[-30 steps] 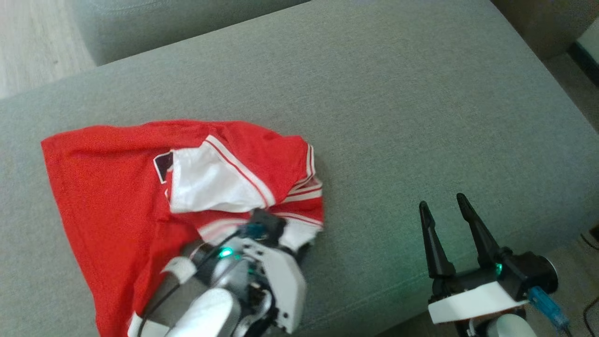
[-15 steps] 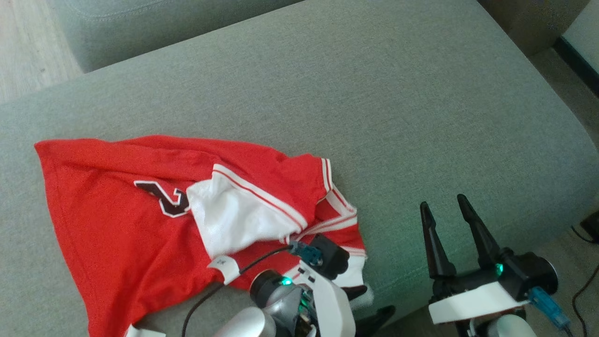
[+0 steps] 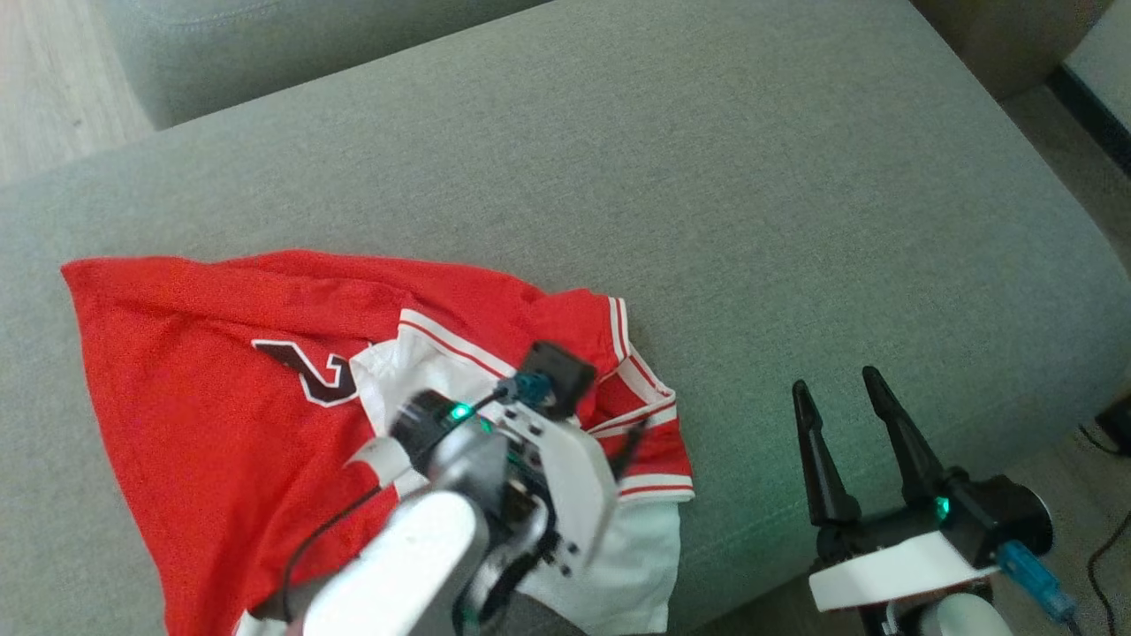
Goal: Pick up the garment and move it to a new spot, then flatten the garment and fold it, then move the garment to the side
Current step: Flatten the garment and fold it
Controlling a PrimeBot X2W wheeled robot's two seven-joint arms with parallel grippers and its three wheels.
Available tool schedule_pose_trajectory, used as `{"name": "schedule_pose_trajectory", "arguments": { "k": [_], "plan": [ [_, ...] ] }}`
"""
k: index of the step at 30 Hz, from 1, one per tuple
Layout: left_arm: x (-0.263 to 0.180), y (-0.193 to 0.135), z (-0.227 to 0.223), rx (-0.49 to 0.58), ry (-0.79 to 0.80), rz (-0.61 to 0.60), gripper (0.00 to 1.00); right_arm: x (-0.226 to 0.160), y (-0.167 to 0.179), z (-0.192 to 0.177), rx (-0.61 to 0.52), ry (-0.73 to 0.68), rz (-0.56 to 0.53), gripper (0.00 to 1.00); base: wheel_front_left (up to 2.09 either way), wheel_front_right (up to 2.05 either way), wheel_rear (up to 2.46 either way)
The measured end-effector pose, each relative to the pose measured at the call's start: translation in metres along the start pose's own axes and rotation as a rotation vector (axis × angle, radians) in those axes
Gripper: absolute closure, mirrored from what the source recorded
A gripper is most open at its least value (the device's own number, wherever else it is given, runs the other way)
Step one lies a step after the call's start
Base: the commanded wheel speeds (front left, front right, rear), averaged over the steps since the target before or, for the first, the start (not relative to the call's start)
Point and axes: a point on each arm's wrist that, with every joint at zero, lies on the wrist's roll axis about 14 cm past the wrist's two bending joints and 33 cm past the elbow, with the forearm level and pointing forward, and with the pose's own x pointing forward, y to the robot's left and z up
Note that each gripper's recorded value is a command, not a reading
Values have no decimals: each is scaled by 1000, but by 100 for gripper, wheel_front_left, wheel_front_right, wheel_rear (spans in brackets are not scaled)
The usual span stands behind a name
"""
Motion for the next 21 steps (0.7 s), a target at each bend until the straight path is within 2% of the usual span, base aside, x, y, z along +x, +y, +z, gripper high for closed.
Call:
{"name": "schedule_pose_trajectory", "arguments": {
  "k": [6,13,14,15,21],
  "plan": [
    [13,42,-9,121,33,125,0,2,0,-5,-3,19,-1,0,0,0,0],
    [31,65,-37,240,160,149,0,10,3,-4,-10,21,10,0,0,0,0],
    [33,67,-47,261,194,143,8,10,4,-4,-10,21,13,0,0,0,0],
    [34,70,-55,276,222,139,100,11,4,-4,-11,21,14,0,0,0,0],
    [49,92,-34,301,139,175,100,10,-1,-6,-11,29,-5,0,0,0,0]
  ]
}}
